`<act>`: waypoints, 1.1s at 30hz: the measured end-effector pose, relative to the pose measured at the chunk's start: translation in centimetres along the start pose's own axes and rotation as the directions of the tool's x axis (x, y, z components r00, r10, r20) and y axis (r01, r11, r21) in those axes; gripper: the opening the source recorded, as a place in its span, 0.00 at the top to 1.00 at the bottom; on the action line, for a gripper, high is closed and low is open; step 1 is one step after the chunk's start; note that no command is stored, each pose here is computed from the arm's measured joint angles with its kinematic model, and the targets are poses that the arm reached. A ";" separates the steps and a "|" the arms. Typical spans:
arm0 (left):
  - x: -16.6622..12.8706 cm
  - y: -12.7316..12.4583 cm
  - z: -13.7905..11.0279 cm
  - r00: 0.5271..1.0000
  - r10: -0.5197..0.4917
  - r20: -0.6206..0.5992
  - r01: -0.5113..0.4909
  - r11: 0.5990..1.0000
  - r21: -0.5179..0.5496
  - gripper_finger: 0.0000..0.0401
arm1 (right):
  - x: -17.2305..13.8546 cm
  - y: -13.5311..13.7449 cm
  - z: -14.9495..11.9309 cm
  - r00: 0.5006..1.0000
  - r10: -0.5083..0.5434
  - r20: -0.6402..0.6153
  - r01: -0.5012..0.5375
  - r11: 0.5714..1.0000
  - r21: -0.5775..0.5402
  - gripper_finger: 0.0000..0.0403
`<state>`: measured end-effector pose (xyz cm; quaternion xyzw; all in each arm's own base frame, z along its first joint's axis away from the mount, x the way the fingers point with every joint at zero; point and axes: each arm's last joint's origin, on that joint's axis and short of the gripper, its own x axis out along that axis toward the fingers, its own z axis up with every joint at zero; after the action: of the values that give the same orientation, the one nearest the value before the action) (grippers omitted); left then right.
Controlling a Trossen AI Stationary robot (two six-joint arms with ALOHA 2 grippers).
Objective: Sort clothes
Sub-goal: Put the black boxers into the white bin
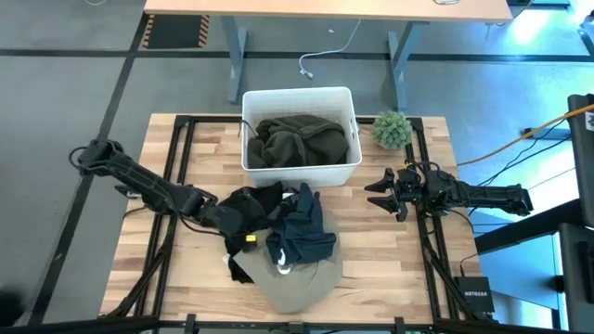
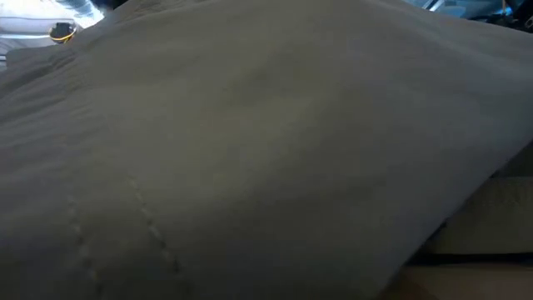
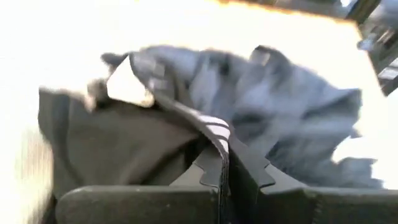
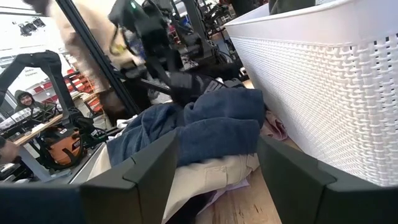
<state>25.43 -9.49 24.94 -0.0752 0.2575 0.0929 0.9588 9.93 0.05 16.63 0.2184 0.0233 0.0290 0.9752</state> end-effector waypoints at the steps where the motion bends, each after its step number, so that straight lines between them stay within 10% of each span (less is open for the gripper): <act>1: -0.4 -0.1 0.8 0.999 -0.013 0.031 0.013 1.000 0.006 0.99 | 0.0 0.0 0.0 1.000 0.000 0.000 0.000 1.000 0.000 0.41; 14: -5.6 2.4 14.1 0.823 0.074 0.563 -0.237 0.946 0.222 0.99 | 0.0 0.0 0.0 1.000 0.000 0.000 0.000 1.000 0.000 0.41; 24: -9.2 11.7 21.3 0.532 0.416 0.737 -0.604 0.797 -0.014 0.99 | 0.0 0.0 0.0 1.000 0.000 0.000 0.000 1.000 0.000 0.41; 33: -5.9 17.0 19.8 0.659 0.521 0.543 -0.562 0.821 -0.106 0.95 | 0.0 0.0 0.0 1.000 0.000 0.000 0.000 1.000 0.000 0.41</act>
<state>26.25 10.01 43.23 0.0688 -0.0147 0.3822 0.9214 9.92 0.05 16.63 0.2184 0.0232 0.0291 0.9752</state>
